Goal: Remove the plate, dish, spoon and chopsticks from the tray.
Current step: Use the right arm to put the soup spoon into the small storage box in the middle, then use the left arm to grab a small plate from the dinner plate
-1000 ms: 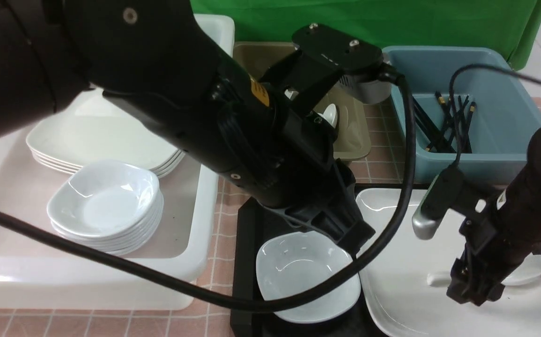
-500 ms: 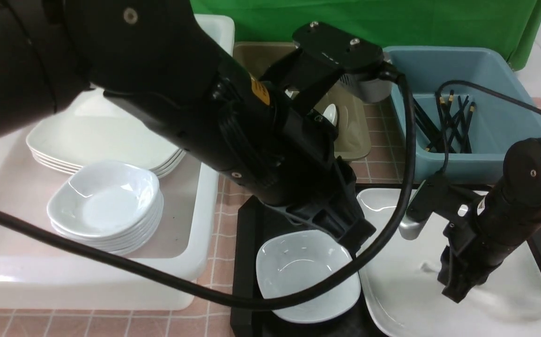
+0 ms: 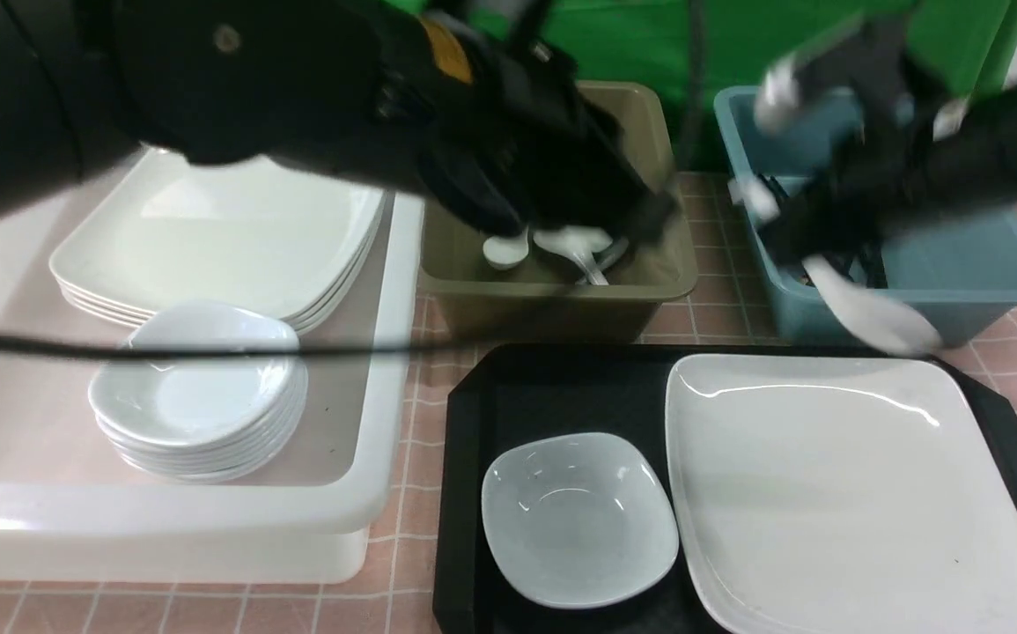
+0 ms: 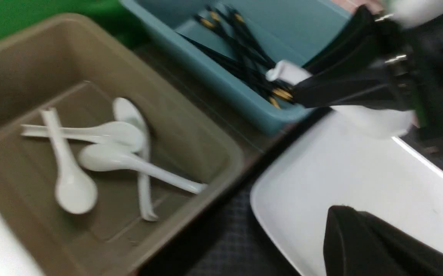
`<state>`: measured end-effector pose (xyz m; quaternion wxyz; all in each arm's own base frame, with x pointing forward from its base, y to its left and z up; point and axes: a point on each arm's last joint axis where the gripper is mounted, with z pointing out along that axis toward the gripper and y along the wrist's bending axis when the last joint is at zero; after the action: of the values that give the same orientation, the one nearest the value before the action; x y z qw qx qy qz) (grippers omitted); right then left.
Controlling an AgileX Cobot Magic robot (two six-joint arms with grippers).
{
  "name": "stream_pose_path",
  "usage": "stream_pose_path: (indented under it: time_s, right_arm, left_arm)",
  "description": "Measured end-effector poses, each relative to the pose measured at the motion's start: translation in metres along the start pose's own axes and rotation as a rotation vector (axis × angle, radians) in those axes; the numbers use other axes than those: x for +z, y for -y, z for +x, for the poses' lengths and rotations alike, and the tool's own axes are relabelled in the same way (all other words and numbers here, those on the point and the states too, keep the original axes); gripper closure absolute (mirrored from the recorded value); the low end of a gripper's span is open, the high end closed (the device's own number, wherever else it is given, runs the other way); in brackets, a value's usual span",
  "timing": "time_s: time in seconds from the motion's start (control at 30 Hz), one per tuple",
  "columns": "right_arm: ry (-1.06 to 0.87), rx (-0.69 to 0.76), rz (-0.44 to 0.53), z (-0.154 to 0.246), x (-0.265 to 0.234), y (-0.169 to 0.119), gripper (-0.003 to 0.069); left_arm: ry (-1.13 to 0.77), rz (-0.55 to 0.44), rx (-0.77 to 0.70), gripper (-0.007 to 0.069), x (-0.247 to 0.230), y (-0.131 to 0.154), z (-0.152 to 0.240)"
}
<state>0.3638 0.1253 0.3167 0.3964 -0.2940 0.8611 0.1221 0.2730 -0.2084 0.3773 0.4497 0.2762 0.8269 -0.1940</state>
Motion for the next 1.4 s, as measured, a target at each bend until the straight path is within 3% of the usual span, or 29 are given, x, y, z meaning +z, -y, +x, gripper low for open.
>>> stream_pose_path:
  time_s: [0.03, 0.1, 0.23, 0.37, 0.53, 0.63, 0.7, 0.83, 0.9, 0.97, 1.0, 1.07, 1.1, 1.13, 1.2, 1.4]
  right_arm:
    - [0.024, 0.023, -0.007, -0.004, 0.0, 0.0, 0.0559]
    - [0.178, 0.119, -0.05, -0.036, 0.004, 0.0, 0.0559]
    - [0.255, 0.164, -0.102, -0.059, 0.031, -0.001, 0.0559]
    - [0.247, 0.164, -0.135, -0.066, 0.081, -0.003, 0.0559]
    - [0.222, 0.171, -0.141, -0.06, 0.125, -0.001, 0.0547]
    - [0.205, 0.182, -0.133, -0.052, 0.144, 0.002, 0.0439]
    - [0.197, 0.182, -0.138, -0.05, 0.147, 0.002, 0.0302]
    - [0.164, 0.133, -0.173, -0.054, 0.134, -0.003, 0.0191]
    - [0.108, 0.093, -0.202, -0.059, 0.114, -0.008, 0.0217]
    - [0.026, 0.044, -0.212, -0.064, 0.079, -0.012, 0.0332]
    - [0.03, 0.033, -0.202, -0.066, 0.075, -0.011, 0.0332]
    - [-0.1, -0.043, -0.182, -0.069, 0.016, -0.015, 0.055]
    - [-0.151, -0.066, -0.166, -0.069, -0.007, -0.016, 0.0593]
    - [-0.17, -0.066, -0.166, -0.067, -0.008, -0.015, 0.0599]
    - [-0.255, -0.078, -0.134, -0.063, -0.062, -0.019, 0.0629]
    - [-0.241, -0.045, -0.092, -0.032, -0.133, -0.039, 0.0629]
  left_arm:
    - [0.003, -0.007, -0.005, 0.0628, 0.0, -0.003, 0.0]
    - [0.021, -0.097, -0.079, 0.0628, -0.004, -0.037, -0.002]
    - [-0.008, -0.176, -0.137, 0.0628, -0.011, -0.069, 0.003]
    - [-0.096, -0.192, -0.135, 0.0628, -0.014, -0.08, 0.012]
    - [-0.182, -0.136, -0.112, 0.0628, -0.014, -0.074, 0.019]
    - [-0.235, -0.063, -0.097, 0.0628, -0.015, -0.067, 0.023]
    - [-0.266, -0.011, -0.109, 0.0628, -0.015, -0.061, 0.026]
    - [-0.316, 0.042, -0.094, 0.0628, -0.014, -0.047, 0.029]
    - [-0.347, 0.08, -0.076, 0.0628, -0.012, -0.035, 0.031]
    - [-0.385, 0.123, -0.058, 0.0628, -0.007, -0.021, 0.035]
    - [-0.39, 0.127, -0.055, 0.0628, -0.007, -0.019, 0.035]
    - [-0.45, 0.178, -0.023, 0.0628, 0.004, -0.001, 0.042]
    - [-0.475, 0.196, -0.011, 0.0628, 0.01, 0.006, 0.046]
    - [-0.477, 0.2, -0.008, 0.0628, 0.01, 0.007, 0.046]
    - [-0.538, 0.237, 0.019, 0.0628, 0.028, 0.022, 0.056]
    - [-0.616, 0.244, 0.022, 0.0628, 0.07, 0.035, 0.079]
